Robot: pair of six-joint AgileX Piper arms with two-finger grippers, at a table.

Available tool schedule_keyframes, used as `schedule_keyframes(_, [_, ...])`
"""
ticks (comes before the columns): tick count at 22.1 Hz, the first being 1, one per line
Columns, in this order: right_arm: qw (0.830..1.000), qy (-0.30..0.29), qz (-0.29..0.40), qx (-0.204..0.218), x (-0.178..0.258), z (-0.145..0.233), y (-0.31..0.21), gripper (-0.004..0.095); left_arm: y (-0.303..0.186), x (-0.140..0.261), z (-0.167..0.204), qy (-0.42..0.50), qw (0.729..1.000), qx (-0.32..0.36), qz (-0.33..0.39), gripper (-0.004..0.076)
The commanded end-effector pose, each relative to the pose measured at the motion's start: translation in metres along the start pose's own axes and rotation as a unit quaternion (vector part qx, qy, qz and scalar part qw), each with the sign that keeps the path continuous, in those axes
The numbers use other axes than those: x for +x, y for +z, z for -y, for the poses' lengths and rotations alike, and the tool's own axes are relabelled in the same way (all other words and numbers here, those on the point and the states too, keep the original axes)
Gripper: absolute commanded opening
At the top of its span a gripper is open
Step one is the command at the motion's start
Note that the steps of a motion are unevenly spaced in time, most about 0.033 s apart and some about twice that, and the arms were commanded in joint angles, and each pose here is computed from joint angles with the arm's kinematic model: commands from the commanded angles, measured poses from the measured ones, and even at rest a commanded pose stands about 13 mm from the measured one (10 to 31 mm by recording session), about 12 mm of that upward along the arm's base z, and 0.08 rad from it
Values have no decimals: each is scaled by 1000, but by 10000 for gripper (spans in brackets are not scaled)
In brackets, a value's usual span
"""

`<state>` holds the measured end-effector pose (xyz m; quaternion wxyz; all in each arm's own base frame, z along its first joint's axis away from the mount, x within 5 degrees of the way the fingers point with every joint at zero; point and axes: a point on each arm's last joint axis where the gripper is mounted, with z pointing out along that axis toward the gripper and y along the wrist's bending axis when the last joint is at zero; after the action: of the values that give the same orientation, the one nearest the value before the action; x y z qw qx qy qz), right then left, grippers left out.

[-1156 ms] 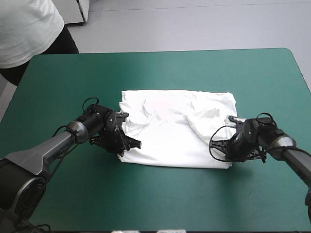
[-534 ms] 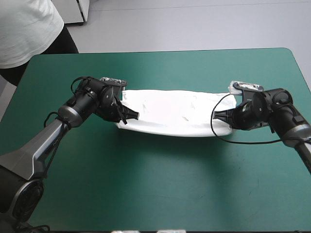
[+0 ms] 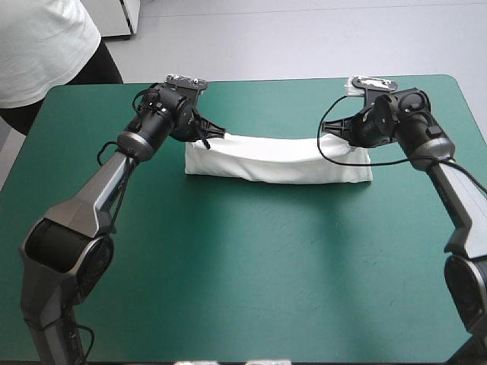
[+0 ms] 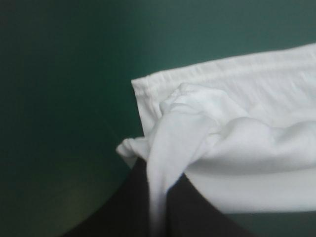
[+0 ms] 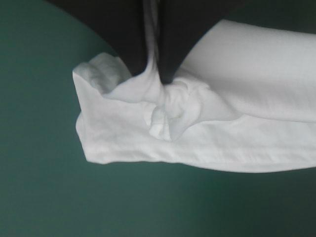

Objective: Fold the cloth

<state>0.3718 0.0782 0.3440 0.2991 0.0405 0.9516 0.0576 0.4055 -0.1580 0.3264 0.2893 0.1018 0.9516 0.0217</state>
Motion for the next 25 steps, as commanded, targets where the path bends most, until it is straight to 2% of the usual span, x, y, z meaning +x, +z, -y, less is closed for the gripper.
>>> schedule_keyframes(1, [998,13,59,0,-30,8,-4,-17,-14,-27,-12,-13,997,-10,69,-10])
schedule_keyframes(7, [999,31,16,4,-41,21,50,-17,48,-33,-11,-26,999,8,32,-10])
schedule_keyframes(13, [1000,18,-24,5,-33,22,88,-17,82,-28,-2,-28,999,26,20,-10])
schedule_keyframes(14, [1000,-1,-25,4,-33,22,88,-9,82,-28,-2,-28,999,25,19,-10])
schedule_keyframes(15, [1000,-9,-25,4,-33,22,88,12,82,-27,-2,-27,999,24,17,-10])
schedule_keyframes(17, [1000,-15,-25,2,-33,22,82,173,78,-26,-4,-18,1000,15,5,1])
schedule_keyframes(18, [1000,-13,-27,-2,-33,21,75,337,70,-25,-5,2,1000,18,-1,50])
schedule_keyframes(19, [999,-11,-30,-10,-33,19,69,454,65,-25,-5,14,1000,22,-9,94])
schedule_keyframes(20, [1000,-11,-22,-18,-36,18,57,586,55,-25,-7,22,999,23,-25,191])
schedule_keyframes(22, [1000,-12,-4,-22,-40,17,41,649,43,-28,-9,20,999,21,-29,306])
schedule_keyframes(25, [1000,-13,14,-22,-42,16,17,626,18,-35,-13,15,1000,20,-10,451])
